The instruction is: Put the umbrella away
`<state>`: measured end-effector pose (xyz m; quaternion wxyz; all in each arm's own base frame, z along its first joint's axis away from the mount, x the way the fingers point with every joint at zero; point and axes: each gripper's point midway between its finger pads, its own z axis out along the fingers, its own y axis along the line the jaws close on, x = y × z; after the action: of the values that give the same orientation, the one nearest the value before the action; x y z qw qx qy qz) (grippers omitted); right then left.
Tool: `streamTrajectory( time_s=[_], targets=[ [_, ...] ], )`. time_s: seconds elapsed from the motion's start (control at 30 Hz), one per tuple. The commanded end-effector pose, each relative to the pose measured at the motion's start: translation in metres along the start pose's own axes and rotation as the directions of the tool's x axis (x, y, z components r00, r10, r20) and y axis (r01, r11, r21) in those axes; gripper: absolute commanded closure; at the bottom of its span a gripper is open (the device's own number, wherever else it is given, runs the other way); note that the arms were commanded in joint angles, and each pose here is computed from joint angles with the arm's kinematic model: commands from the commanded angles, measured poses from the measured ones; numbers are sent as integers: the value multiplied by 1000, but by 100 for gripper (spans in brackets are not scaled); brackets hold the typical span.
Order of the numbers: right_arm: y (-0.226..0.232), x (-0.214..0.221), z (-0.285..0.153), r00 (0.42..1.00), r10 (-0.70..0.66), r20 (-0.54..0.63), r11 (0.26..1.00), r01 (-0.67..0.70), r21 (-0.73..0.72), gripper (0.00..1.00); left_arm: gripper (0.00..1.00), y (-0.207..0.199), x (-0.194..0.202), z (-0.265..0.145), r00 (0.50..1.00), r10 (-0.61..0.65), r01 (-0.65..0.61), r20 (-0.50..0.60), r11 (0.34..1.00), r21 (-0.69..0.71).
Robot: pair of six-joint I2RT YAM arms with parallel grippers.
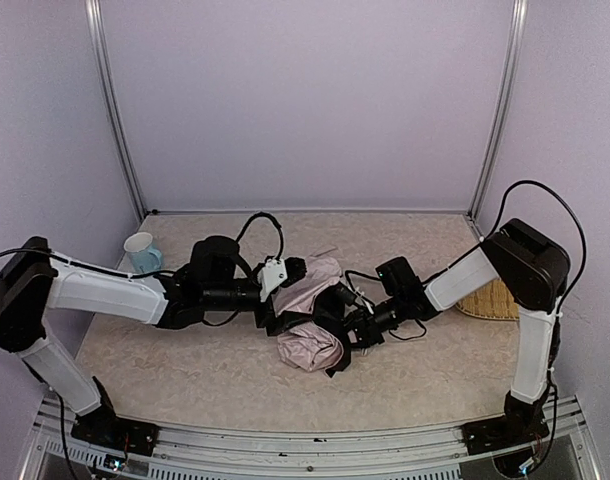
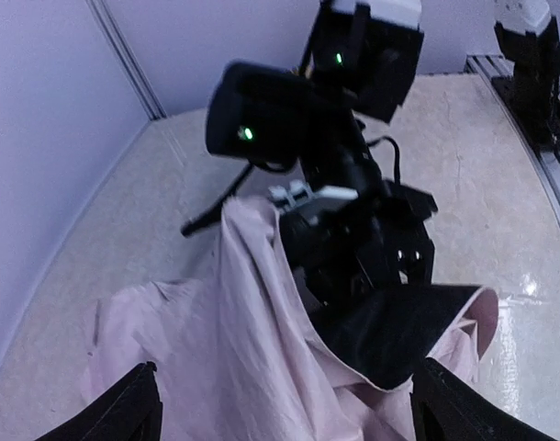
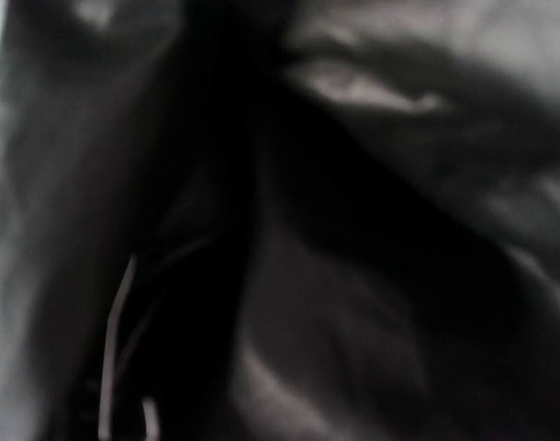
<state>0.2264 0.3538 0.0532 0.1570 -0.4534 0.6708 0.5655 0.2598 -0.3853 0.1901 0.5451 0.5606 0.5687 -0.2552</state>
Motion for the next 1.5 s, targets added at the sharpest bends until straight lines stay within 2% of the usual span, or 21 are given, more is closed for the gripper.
streamTrajectory(
  time_s=[0.0, 0.13, 0.2, 0.27, 0.37, 0.4, 0.47, 0.53, 0.57, 0.67, 0.73, 0.8, 0.83, 0.9, 1.0, 1.07, 1.23, 1.37, 1.47],
  targets=[
    [-18, 29, 0, 982, 183, -50, 982, -180, 62, 100, 8, -18, 40, 32, 996, -33, 40, -81, 995, 86],
    [-19, 18, -1, 985, 172, -20, 983, -171, 71, 100, 6, -35, 64, 60, 990, -26, 53, -138, 978, 202],
    [-22, 14, -1, 985, 172, -15, 981, -170, 90, 100, 13, -42, 83, 71, 973, -61, 119, -224, 960, 253],
    [-24, 10, -3, 985, 171, -11, 978, -168, 122, 87, 25, -48, 105, 81, 940, -110, 215, -324, 926, 310],
    [-19, -3, -13, 991, 135, 20, 974, -136, 179, 61, 41, -54, 125, 80, 876, -202, 378, -437, 852, 362],
    [-18, -8, -17, 992, 124, 33, 971, -128, 203, 55, 44, -54, 132, 78, 851, -233, 425, -471, 832, 356],
    [-19, -15, -28, 991, 124, 55, 955, -134, 265, 34, 50, -55, 147, 72, 814, -265, 477, -517, 813, 334],
    [-23, -17, -42, 988, 139, 69, 930, -154, 333, 18, 55, -54, 156, 67, 790, -290, 507, -540, 805, 310],
    [-24, -17, -50, 987, 146, 73, 914, -162, 372, 13, 56, -53, 158, 65, 780, -304, 523, -547, 796, 305],
    [-33, -21, -84, 987, 142, 80, 819, -162, 551, 11, 56, -47, 161, 60, 757, -348, 567, -552, 770, 293],
    [-31, -30, -107, 993, 87, 75, 738, -115, 665, 12, 56, -41, 161, 58, 744, -377, 592, -552, 754, 284],
    [-8, -45, -105, 997, -79, -5, 704, 59, 708, 15, 57, -39, 162, 57, 720, -405, 628, -564, 727, 280],
    [7, -48, -92, 978, -193, -84, 681, 194, 706, 15, 57, -39, 164, 58, 704, -414, 646, -576, 710, 279],
    [43, -53, -64, 880, -429, -201, 612, 447, 652, 12, 58, -40, 170, 60, 667, -428, 676, -610, 693, 252],
    [69, -58, -35, 740, -616, -271, 497, 632, 595, 9, 58, -39, 171, 61, 642, -444, 696, -625, 679, 233],
    [63, -57, -18, 710, -622, -331, 473, 677, 564, 8, 57, -40, 172, 61, 626, -454, 710, -634, 668, 223],
    [35, -54, 5, 717, -548, -430, 485, 692, 535, 14, 53, -42, 172, 59, 628, -442, 702, -641, 677, 221],
    [36, -45, 25, 651, -608, -455, 472, 757, 453, 9, 53, -40, 174, 63, 608, -462, 725, -645, 654, 215],
    [11, -29, 30, 619, -558, -552, 438, 785, 437, 6, 54, -39, 180, 66, 568, -489, 760, -663, 620, 193]
  ],
)
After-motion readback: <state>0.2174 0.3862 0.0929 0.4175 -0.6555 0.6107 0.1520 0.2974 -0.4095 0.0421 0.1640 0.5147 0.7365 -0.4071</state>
